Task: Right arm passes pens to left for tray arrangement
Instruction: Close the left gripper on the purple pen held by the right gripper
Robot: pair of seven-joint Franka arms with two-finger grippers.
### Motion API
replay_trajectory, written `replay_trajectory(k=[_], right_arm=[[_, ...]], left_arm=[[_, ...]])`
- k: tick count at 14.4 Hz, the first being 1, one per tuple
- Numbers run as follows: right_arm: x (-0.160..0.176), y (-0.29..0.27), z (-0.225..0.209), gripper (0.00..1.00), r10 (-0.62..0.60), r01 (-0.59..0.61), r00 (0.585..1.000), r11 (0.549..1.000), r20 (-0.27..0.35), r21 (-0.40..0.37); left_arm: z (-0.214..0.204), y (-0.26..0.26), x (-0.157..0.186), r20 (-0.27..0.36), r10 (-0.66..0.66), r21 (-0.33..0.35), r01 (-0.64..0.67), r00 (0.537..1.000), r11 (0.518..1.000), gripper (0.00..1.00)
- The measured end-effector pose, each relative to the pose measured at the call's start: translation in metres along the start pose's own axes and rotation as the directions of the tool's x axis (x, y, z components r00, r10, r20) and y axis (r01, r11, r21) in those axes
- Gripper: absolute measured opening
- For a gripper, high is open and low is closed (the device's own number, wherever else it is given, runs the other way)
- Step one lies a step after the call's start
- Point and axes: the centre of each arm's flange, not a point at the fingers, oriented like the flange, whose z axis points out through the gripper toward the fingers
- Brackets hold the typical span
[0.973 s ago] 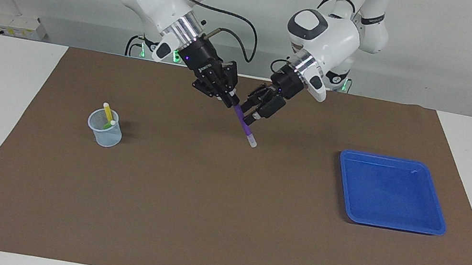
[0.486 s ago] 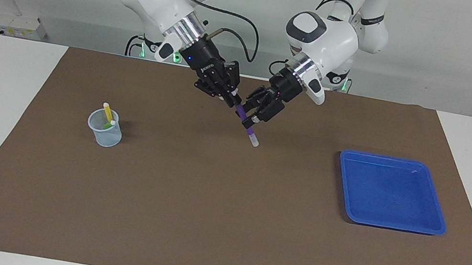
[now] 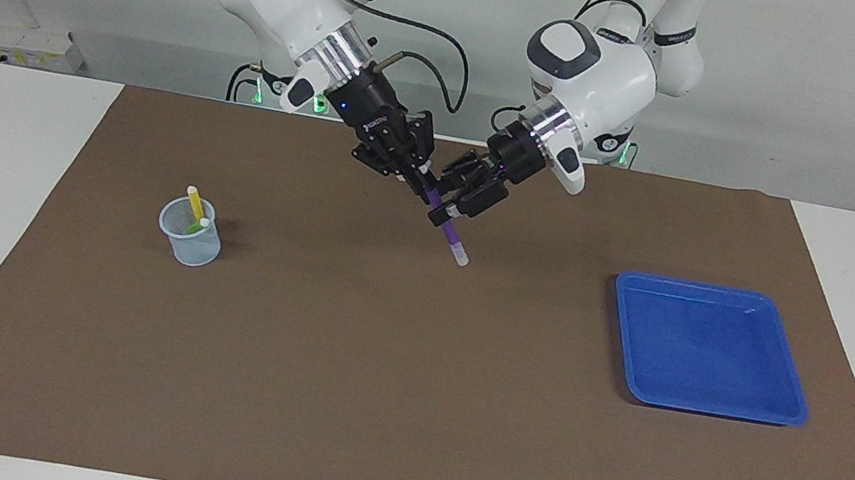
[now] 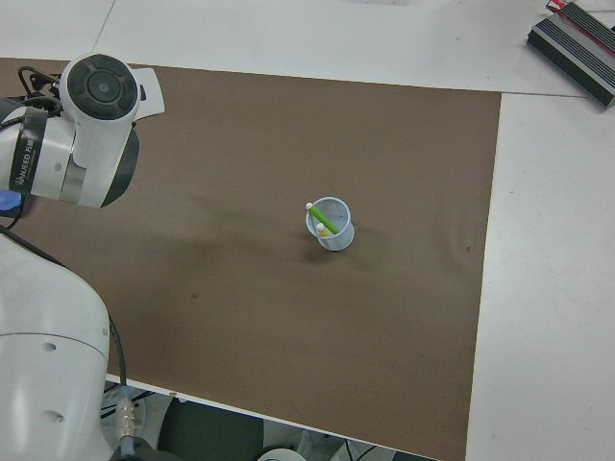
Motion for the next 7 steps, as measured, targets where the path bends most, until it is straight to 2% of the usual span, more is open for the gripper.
replay_trajectory(k=[6,7], right_arm=[[-0.001,0.000,0.001,0.19,0.000,0.000,1.000,1.000,0.001,-0.001],[-0.001,0.000,0.001,0.19,0.000,0.000,1.000,1.000,0.002,-0.001]], left_arm=[[-0.007,0.005,0.001,0.028,0.006,0.023,-0.006,1.000,1.000,0.83],[-0.011,0.005,0.000,0.033,0.009,0.025,-0.010,0.999,1.000,0.81]])
